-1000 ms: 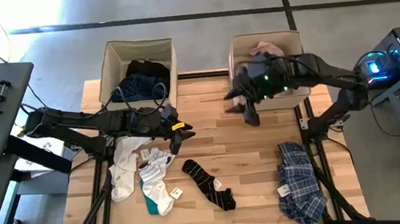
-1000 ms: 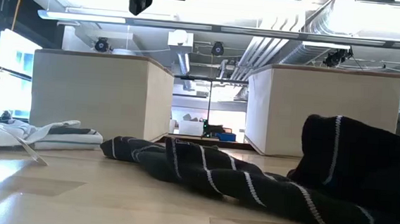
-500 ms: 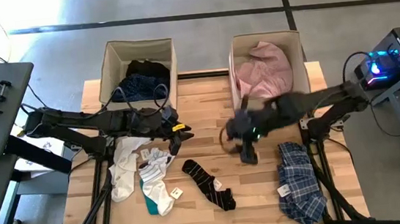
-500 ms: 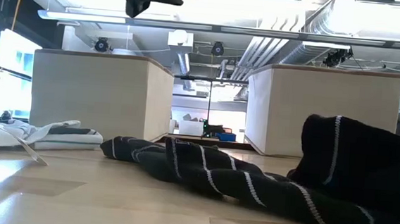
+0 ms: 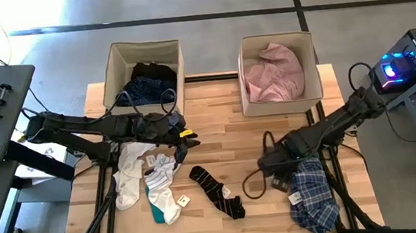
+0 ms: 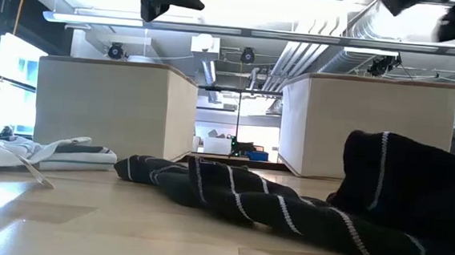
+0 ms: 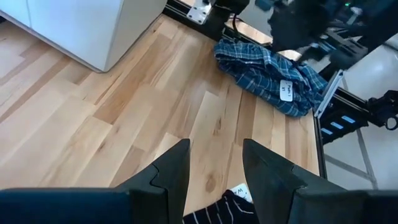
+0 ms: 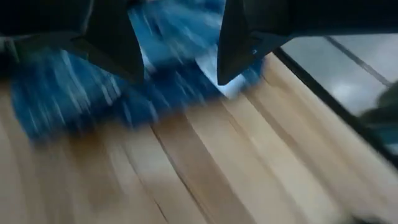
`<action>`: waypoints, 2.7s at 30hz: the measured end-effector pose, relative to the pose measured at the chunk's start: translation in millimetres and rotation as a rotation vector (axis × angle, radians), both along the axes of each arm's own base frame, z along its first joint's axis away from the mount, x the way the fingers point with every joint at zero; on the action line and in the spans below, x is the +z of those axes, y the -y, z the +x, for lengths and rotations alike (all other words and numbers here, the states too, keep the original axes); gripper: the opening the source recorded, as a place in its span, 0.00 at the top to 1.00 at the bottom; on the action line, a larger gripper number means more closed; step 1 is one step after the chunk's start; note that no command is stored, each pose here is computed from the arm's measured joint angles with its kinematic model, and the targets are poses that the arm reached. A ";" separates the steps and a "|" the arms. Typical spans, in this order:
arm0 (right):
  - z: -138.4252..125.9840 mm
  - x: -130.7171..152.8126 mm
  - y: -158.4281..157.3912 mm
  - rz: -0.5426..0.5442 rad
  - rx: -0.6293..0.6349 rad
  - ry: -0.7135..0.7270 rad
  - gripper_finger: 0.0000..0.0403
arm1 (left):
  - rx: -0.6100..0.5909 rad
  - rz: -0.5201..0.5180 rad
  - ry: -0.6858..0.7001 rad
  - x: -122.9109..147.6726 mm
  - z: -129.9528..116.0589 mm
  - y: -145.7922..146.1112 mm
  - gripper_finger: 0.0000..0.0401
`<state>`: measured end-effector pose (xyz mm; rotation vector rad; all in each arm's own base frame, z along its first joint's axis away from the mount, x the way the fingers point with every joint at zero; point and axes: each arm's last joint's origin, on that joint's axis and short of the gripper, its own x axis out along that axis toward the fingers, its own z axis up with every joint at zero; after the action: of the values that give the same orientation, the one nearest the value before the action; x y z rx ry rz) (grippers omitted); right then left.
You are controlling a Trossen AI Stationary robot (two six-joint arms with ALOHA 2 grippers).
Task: Sort clothes
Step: Put the dark blue pants into the left laundry organizer
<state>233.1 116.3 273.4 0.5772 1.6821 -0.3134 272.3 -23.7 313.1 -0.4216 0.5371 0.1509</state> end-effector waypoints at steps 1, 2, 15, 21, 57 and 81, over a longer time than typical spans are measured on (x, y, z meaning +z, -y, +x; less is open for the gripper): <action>-5.7 0.0 -0.2 -0.012 -0.020 -0.060 0.53 | 0.000 0.000 0.001 0.1 0.1 0.0 0.66; -11.0 0.4 -0.9 -0.033 -0.038 -0.107 0.53 | 0.000 0.001 0.002 0.1 0.1 0.0 0.66; -48.8 -31.0 -5.0 -0.021 -0.106 -0.346 0.41 | -0.002 0.029 0.006 0.6 0.3 -0.4 0.66; -63.5 -58.3 0.1 0.060 -0.192 -0.331 0.25 | -0.002 0.028 0.007 0.6 0.3 -0.4 0.66; -57.2 -140.9 2.1 0.080 -0.411 0.160 0.97 | 0.082 0.074 0.025 2.0 0.9 -3.1 0.66; 20.2 60.2 39.1 -0.450 -0.373 0.987 1.00 | 0.017 0.231 0.415 39.2 13.7 -1.7 0.66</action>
<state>253.3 77.3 333.6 0.5640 0.5235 -0.5441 286.0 -21.9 352.3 -0.2225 0.1052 0.1355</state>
